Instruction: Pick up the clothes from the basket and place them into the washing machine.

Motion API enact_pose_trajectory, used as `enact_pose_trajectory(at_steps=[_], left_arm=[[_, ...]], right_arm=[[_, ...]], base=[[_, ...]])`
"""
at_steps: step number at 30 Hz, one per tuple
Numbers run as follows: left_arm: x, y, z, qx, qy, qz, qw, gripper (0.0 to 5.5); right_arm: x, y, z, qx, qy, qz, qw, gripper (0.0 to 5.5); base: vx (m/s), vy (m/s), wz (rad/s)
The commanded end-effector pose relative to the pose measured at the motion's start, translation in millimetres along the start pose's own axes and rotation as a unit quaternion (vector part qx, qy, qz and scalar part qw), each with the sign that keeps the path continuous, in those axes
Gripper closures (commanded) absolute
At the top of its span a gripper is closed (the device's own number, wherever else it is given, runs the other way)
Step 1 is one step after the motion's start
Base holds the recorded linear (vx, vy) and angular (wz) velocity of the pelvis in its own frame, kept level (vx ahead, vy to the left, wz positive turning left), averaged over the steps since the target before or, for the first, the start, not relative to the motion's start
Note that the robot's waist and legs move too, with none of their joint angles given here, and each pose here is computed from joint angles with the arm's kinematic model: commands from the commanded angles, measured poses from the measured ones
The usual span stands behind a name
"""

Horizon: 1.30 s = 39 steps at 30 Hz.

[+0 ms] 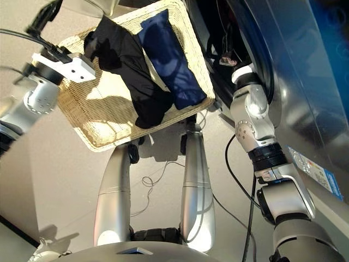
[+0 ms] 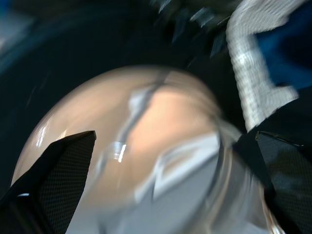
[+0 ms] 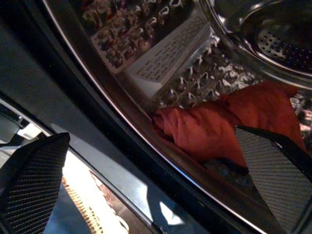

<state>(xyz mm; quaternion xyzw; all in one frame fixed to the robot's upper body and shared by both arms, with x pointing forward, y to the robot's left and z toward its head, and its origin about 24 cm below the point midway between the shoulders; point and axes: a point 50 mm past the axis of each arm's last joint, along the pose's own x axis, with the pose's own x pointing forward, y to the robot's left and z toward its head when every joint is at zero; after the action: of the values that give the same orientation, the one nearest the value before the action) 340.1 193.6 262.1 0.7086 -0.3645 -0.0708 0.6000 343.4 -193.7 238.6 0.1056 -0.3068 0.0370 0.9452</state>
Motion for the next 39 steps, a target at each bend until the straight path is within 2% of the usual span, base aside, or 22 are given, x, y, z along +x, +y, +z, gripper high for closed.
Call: enact_pose_trajectory(at_steps=[1, 3, 9, 11, 17, 27, 31, 39], left_arm=[[-7.8, 11.2, 5.8, 0.04, -0.041, -0.013, 0.998, 0.0], [-10.5, 7.0, 4.1, 0.069, -0.052, -0.051, 0.995, 0.0], [-8.8, -9.2, 7.0, 0.105, -0.062, -0.119, 0.985, 0.0], [-8.6, -19.4, 10.4, 0.12, -0.074, -0.167, 0.976, 0.0], [-1.6, -48.0, 22.0, 0.147, -0.094, -0.257, 0.951, 0.0], [14.6, -75.0, 23.1, 0.143, -0.049, -0.276, 0.949, 0.0], [24.6, -77.8, 24.6, 0.143, -0.039, -0.264, 0.953, 0.0], [31.3, -88.7, 16.5, 0.146, 0.016, -0.281, 0.948, 0.0]], right_arm=[[-79.3, -3.4, -44.1, -0.113, 0.123, 0.177, 0.97, 0.0], [-81.9, -11.2, -44.5, -0.128, 0.134, 0.175, 0.967, 0.0], [-85.1, -15.9, -46.6, -0.131, 0.145, 0.172, 0.966, 0.0], [-83.9, -13.0, -46.2, -0.128, 0.144, 0.178, 0.965, 0.0], [-79.8, -2.8, -49.8, -0.109, 0.143, 0.188, 0.966, 0.0], [-78.9, 4.8, -48.1, -0.088, 0.13, 0.189, 0.969, 0.0], [-77.5, 6.4, -47.8, -0.086, 0.124, 0.187, 0.971, 0.0], [-81.6, 11.8, -47.1, -0.071, 0.123, 0.192, 0.971, 0.0]], base=[[0.0, 0.0, 0.0], [0.0, 0.0, 0.0], [0.003, 0.009, -0.011], [0.0, 0.0, 0.0], [0.0, 0.0, 0.0], [0.0, 0.0, 0.0], [0.0, 0.0, 0.0], [0.0, 0.0, 0.0]])
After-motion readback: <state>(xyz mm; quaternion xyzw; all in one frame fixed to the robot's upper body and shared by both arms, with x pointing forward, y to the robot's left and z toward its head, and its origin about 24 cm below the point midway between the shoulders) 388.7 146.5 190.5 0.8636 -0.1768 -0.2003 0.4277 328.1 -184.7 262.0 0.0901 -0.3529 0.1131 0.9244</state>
